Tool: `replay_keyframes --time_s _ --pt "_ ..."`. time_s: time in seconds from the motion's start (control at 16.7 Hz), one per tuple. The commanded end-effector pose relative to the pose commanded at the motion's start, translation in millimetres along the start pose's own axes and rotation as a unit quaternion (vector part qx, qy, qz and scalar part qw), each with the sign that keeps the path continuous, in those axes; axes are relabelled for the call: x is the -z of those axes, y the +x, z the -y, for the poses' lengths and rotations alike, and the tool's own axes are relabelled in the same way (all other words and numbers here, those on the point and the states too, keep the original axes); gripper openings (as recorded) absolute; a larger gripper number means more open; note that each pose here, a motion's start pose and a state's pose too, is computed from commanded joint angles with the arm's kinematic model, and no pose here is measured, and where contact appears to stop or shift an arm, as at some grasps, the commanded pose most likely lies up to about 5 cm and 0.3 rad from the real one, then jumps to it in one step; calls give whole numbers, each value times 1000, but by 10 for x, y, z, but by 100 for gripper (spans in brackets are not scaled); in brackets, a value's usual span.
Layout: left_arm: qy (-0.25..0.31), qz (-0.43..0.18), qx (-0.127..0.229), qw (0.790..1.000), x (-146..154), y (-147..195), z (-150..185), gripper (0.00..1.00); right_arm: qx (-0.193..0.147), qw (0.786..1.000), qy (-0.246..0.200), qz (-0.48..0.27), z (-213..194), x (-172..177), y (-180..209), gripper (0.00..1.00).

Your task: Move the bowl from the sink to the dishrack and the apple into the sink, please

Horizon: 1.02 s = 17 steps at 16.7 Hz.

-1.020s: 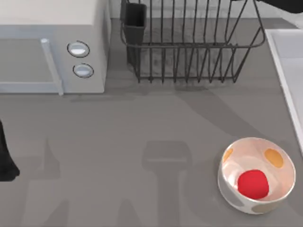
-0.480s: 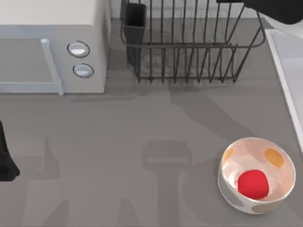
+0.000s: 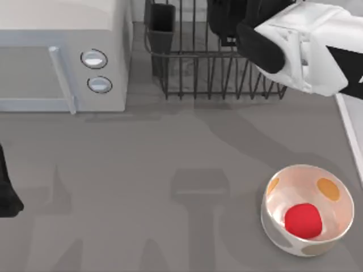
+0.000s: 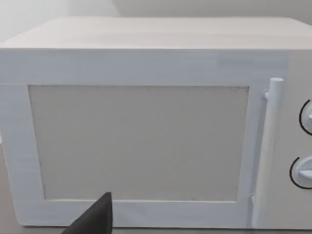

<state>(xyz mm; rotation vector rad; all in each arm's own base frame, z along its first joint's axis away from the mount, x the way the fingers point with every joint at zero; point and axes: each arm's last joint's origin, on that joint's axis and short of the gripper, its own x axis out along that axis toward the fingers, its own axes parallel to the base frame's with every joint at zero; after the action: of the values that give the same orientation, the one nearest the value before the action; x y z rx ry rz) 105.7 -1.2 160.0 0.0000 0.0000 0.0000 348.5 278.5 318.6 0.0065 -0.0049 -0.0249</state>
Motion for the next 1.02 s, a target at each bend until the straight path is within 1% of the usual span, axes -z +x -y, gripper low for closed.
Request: replay_keyframes --time_s 0.24,0.36,0.48,0.72,1.02 --pt "0 0 0 1000 0 0 0 100 -5 1000 3 4 69 677 257 0" --pt "0 0 0 1000 0 0 0 100 -7 1000 -1 0 130 905 317 0" --pt "0 0 0 1000 0 0 0 100 -7 1000 -3 -2 159 997 337 0" --pt "0 0 0 1000 0 0 0 100 -7 1000 -3 -2 159 997 337 0" --pt "0 0 0 1000 0 0 0 100 -7 1000 -3 -2 159 997 337 38"
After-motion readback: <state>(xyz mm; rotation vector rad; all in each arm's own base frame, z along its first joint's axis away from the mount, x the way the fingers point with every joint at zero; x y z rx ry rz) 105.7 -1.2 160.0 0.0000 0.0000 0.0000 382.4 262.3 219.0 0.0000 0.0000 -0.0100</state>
